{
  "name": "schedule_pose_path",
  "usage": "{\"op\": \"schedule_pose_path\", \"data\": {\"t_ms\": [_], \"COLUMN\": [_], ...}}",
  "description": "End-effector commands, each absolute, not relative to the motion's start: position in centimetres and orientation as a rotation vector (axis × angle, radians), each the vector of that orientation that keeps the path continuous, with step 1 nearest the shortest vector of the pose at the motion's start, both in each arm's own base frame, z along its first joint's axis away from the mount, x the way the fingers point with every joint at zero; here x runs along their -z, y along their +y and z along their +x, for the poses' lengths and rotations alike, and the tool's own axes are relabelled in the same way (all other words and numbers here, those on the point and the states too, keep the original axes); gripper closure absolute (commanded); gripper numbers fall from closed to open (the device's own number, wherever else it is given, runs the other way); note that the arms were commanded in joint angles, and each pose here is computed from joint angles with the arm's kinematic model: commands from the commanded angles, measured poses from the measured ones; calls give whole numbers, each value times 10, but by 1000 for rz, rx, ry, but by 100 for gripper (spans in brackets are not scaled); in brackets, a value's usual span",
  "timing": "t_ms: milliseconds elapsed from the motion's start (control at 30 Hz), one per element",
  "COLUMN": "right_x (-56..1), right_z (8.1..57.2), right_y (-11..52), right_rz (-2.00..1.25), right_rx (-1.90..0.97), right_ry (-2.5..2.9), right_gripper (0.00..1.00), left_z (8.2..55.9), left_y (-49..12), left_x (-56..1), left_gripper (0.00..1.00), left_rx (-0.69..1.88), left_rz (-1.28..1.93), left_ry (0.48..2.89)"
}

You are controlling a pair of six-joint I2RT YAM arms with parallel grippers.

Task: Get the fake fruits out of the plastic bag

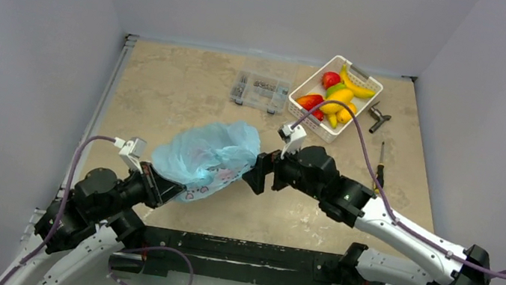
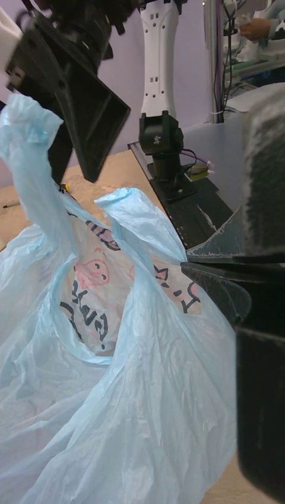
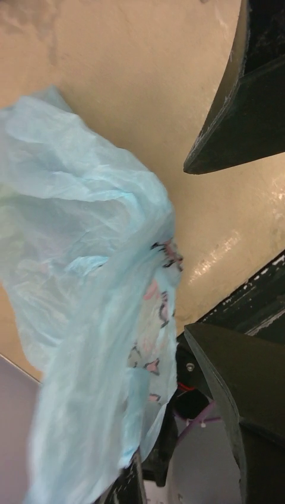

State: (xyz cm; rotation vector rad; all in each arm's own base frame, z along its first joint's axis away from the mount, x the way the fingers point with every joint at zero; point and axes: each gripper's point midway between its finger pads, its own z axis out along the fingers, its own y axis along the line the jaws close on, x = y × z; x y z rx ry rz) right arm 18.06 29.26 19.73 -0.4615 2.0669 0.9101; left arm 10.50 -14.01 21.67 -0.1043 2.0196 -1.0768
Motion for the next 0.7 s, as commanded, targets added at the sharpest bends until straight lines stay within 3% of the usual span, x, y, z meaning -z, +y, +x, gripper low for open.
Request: {"op": "schedule_pose_path", "data": {"t_ms": [0, 67, 200, 367, 667], "right_x": [-272, -283, -295, -288, -289], "right_z": [201, 206, 212, 203, 185], "right_y": [297, 307, 323, 344, 359], "right_rz": [-725, -806, -934, -1096, -1070], "right_rx": [-741, -719, -692, -752, -930], "right_ry": [1846, 1809, 1755, 1721, 1746], "right_gripper": [1, 1, 1, 1, 1], "left_z": [97, 95, 90, 92, 93], "left_y": [-143, -144, -153, -157, -205], "left_x": [-227, -236, -264, -284, -285], "left_gripper": [99, 91, 65, 44, 38], "left_rx": [1095, 1075, 1026, 914, 1078], "left_rz": [-24, 54, 309, 559, 765], "left_ry": [2017, 2023, 2031, 2077, 2077]}}
